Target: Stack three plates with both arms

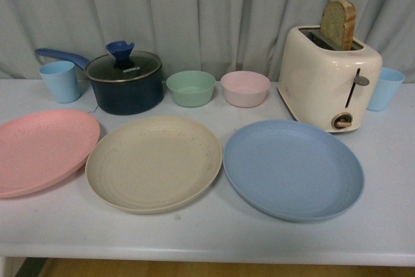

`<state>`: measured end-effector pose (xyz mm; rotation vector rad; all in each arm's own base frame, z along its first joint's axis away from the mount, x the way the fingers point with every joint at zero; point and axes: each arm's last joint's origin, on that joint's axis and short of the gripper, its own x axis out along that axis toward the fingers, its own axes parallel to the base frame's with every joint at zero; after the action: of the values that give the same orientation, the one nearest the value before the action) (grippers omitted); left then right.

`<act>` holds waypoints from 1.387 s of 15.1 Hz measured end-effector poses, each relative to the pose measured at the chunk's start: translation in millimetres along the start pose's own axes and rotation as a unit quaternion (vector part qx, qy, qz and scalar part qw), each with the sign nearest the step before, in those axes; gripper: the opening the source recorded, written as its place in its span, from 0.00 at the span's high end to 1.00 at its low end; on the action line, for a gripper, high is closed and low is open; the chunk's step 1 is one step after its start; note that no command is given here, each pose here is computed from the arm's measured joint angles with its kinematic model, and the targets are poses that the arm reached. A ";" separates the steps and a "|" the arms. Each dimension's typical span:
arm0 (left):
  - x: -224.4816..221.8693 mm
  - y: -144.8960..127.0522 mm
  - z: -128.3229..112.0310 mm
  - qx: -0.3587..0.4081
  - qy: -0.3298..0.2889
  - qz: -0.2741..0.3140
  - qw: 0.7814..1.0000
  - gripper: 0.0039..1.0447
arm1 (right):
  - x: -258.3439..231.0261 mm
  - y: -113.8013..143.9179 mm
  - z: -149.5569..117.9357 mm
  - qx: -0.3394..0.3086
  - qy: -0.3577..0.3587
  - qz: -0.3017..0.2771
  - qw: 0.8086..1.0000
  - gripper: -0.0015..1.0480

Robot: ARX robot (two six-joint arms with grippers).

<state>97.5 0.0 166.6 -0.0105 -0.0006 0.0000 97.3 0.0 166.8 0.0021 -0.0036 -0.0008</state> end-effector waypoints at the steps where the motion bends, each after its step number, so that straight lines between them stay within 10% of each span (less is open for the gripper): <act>1: 0.0 0.0 0.0 0.000 0.000 0.000 1.000 0.06 | 0.0 0.0 0.0 0.000 0.000 0.000 1.000 0.06; 17: 0.0 0.0 0.0 0.000 0.000 0.000 1.000 0.06 | 0.0 0.0 0.0 0.000 0.000 0.000 1.000 0.06; 20: 3.2 1.1 5.8 -0.023 0.197 0.156 0.967 0.06 | 0.0 0.1 0.1 0.000 -0.001 0.002 1.000 0.06; 21: 5.5 8.8 9.8 -0.038 0.178 0.210 0.961 0.06 | 0.0 -0.2 -0.1 0.000 0.001 -0.002 1.000 0.06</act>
<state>103.0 8.8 176.2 -0.0879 0.3624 0.4242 97.3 -0.2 166.6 0.0021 -0.0021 -0.0038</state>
